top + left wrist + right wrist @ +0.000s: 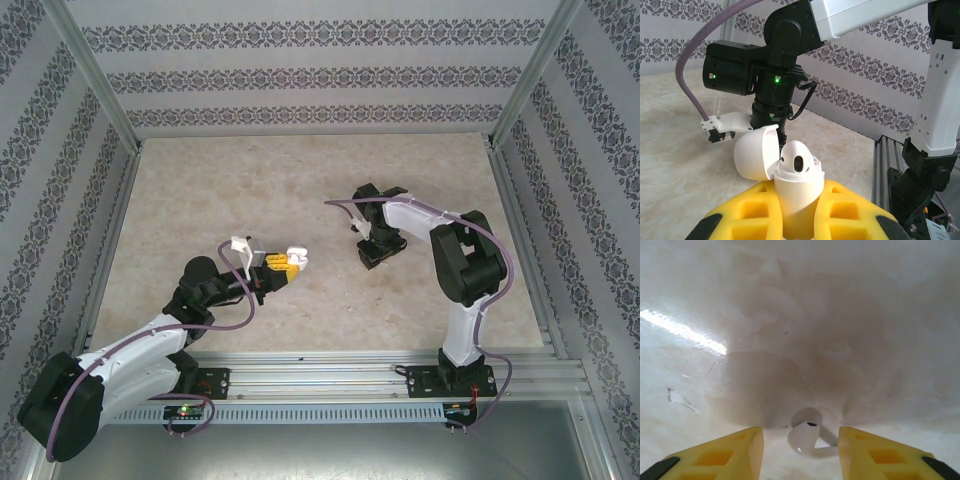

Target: Insert the wireless bluetooth earbuds into the charging case

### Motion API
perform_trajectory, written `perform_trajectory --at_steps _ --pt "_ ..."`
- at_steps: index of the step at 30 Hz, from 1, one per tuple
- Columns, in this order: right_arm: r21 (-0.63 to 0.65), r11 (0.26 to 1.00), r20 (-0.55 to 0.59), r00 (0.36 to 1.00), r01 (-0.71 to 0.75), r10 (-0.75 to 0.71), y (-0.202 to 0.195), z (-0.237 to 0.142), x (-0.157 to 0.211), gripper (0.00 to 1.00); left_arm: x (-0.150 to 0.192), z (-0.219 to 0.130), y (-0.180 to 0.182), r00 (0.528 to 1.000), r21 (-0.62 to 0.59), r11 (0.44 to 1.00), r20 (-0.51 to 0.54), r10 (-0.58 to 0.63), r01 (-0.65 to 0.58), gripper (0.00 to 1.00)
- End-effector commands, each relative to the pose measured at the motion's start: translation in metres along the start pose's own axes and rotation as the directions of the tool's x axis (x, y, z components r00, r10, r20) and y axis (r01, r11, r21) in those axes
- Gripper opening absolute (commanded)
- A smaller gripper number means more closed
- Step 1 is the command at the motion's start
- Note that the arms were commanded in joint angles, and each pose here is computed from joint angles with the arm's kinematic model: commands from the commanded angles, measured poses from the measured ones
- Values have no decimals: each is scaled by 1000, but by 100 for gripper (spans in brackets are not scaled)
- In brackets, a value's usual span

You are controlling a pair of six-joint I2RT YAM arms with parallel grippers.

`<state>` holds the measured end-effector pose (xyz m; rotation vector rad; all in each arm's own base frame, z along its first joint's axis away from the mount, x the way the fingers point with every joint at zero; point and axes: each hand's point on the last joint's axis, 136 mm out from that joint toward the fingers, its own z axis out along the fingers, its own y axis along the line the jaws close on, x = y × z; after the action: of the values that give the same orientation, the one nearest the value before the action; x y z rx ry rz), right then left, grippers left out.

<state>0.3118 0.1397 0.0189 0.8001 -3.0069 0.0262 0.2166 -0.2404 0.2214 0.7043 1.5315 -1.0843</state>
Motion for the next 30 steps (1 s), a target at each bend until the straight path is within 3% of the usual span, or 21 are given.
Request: perform_trajectory --at_steps 1,15,24,30 --pt "16 1000 -38 999 23 -23 -6 2 3 40 -5 1 -6 1000 14 1000 10 24 -25 0" --pt "10 999 -49 998 -50 50 -9 1 7 21 -6 2 -8 1000 17 999 13 28 -28 0" --pt "-64 974 78 972 -216 221 -6 -47 3 17 -14 3 -12 997 33 997 37 75 -76 0" --pt "-152 942 211 922 -298 325 8 -101 3 15 -26 8 -14 990 48 990 54 130 -132 0"
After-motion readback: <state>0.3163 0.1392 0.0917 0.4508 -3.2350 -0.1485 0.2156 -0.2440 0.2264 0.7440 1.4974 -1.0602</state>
